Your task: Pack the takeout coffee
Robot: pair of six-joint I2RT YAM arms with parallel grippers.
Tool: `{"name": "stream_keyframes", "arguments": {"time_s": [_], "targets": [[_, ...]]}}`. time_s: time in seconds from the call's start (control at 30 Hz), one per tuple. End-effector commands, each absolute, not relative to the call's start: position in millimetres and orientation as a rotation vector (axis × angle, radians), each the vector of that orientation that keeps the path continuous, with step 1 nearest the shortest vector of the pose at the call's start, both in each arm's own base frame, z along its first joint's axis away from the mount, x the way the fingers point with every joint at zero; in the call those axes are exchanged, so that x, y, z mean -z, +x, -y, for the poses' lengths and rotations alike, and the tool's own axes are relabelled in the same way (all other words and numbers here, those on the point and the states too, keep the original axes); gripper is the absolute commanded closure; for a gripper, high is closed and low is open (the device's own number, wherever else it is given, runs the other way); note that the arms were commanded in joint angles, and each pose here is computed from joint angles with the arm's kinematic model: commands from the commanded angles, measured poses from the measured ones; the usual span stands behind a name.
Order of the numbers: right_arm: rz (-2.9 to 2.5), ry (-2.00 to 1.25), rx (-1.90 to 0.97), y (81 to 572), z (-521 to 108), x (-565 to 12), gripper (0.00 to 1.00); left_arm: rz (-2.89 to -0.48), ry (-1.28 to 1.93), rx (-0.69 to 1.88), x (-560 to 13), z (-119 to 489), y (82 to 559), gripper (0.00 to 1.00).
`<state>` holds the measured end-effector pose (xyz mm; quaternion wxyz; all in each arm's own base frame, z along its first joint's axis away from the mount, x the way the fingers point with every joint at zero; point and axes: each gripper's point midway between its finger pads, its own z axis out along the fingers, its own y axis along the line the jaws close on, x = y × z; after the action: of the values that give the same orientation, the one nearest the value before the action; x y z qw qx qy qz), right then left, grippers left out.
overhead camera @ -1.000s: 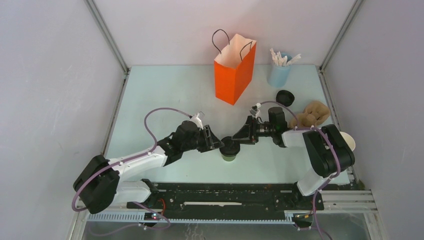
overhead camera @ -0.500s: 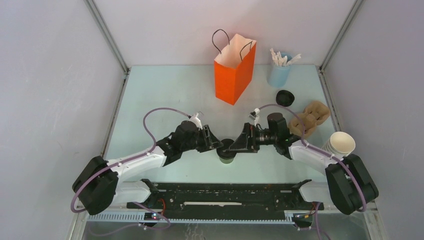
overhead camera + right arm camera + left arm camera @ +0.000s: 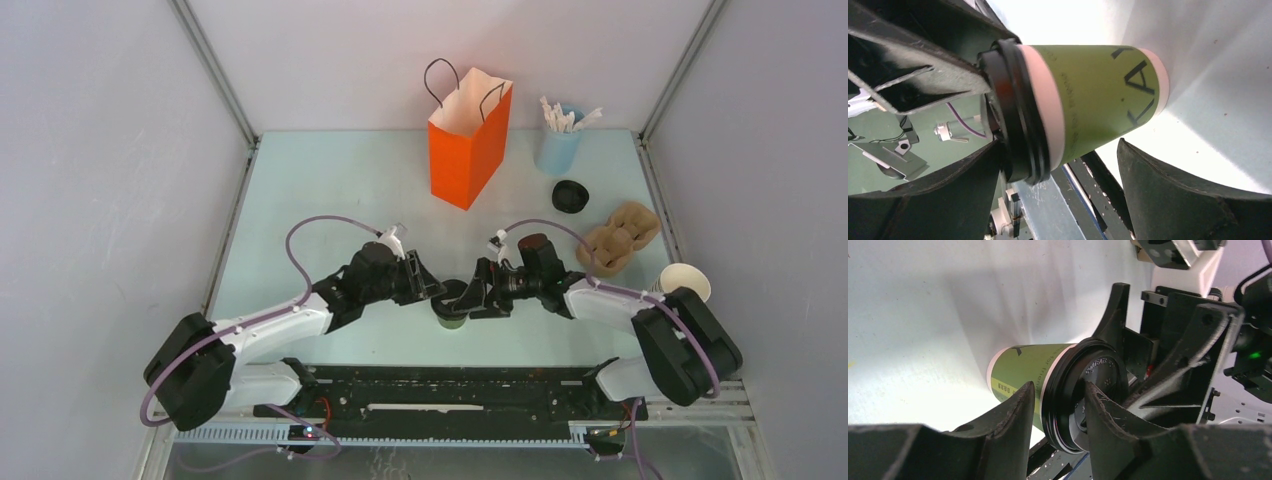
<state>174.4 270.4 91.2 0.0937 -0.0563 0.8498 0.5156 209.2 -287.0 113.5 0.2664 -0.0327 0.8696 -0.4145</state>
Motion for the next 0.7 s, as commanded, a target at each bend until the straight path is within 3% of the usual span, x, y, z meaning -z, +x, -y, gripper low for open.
{"name": "stream_keyframes", "arguments": {"time_s": [0.0,0.13,0.27,0.43,0.6,0.67], "targets": [[-2.571,-0.166,-1.464,176.9,-269.1,-61.8,0.09,-2.417,-0.064,1.018,-90.8,275.0,201.1,0.54],[-2.617,-0.130,-1.416,170.2,-260.8,-41.2,0.10,-2.417,-0.056,1.019,-91.1,275.7,199.9,0.54],[-2.519,-0.190,-1.523,168.0,-268.4,-74.7,0.07,-2.391,-0.019,1.033,-104.4,279.1,202.5,0.52],[-2.379,-0.193,-1.619,185.1,-264.5,-116.5,0.02,-2.356,0.024,1.032,-132.8,279.6,204.7,0.28],[-2.368,-0.184,-1.631,200.1,-259.2,-120.9,0.02,-2.323,0.030,0.997,-151.9,270.1,204.9,0.03],[-2.358,-0.178,-1.640,206.4,-258.4,-120.6,0.02,-2.315,0.021,1.026,-153.9,267.3,198.7,0.00]]}}
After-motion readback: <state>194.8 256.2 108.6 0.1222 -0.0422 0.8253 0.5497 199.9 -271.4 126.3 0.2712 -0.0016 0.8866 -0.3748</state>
